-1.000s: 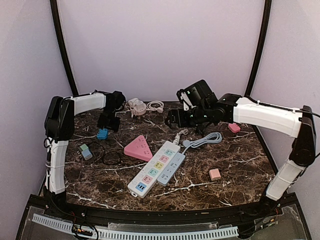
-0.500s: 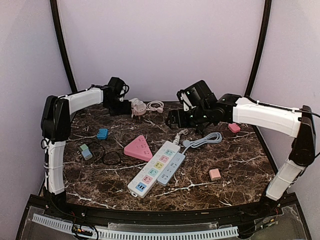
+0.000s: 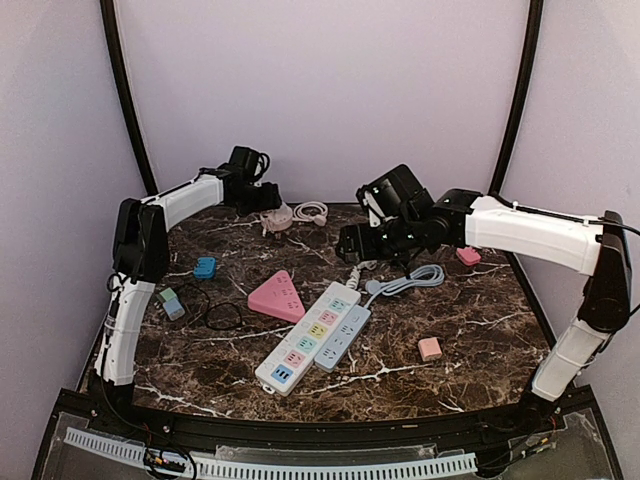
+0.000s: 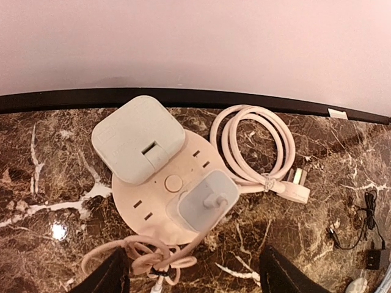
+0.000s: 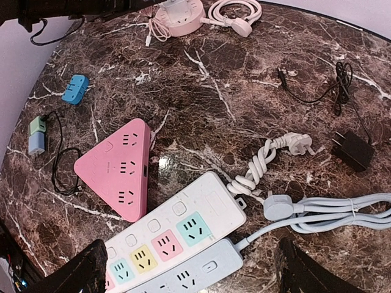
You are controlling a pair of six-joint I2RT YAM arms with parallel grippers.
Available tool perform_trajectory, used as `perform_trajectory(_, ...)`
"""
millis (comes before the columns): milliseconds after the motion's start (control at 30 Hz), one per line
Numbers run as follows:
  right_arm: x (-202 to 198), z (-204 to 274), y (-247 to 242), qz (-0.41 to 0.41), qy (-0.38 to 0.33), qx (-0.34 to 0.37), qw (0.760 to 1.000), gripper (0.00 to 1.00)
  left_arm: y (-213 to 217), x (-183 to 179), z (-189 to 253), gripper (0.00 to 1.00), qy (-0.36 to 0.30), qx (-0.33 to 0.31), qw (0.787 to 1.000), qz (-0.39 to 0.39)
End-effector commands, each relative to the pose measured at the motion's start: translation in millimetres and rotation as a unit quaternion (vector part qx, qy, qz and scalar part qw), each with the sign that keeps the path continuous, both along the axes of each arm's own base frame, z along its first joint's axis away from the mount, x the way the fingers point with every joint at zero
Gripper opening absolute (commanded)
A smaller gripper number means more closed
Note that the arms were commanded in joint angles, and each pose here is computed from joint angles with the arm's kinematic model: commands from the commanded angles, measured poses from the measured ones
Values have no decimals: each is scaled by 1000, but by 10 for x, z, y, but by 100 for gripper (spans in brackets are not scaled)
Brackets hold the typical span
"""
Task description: Pull the plug off the socket
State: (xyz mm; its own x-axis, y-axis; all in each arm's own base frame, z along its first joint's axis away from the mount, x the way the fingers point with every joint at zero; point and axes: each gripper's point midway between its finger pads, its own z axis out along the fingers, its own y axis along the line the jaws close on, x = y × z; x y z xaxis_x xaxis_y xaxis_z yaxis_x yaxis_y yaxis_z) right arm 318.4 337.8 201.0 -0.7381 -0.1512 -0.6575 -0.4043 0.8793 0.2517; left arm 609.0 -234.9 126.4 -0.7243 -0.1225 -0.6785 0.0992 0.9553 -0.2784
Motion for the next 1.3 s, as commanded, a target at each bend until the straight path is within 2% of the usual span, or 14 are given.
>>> perform_trajectory(0,-16,-10,-78,-10,-1,-8,1000,92,54,89,-73,72,14,-2,999,30)
perform_trajectory(133,-11,-51,-104,-13,1,-14,1000,92,13,110,-194,67,29,-7,999,30)
perform_trajectory(233,-2,-77,-94,-14,3,-16,1000,92,12,91,-218,53,35,-6,999,29)
perform_trajectory(400,19,-121,-48,-10,7,-17,1000,92,22,33,-147,24,37,-1,999,25)
perform_trajectory(533,34,-146,-16,-8,9,-17,1000,92,11,-31,-44,8,32,4,999,15)
perform_trajectory(600,45,-153,-5,-8,10,-16,1000,92,-17,-78,19,3,29,11,1000,6)
perform_trajectory(867,80,-173,59,-4,8,-12,1000,92,-115,-441,258,0,35,45,998,-32)
perform_trajectory(1133,140,-229,159,5,9,-11,1000,92,-120,-947,181,0,77,64,993,-65)
perform_trajectory(1267,171,-274,225,12,11,-10,1000,92,-102,-1224,193,0,97,51,991,-73)
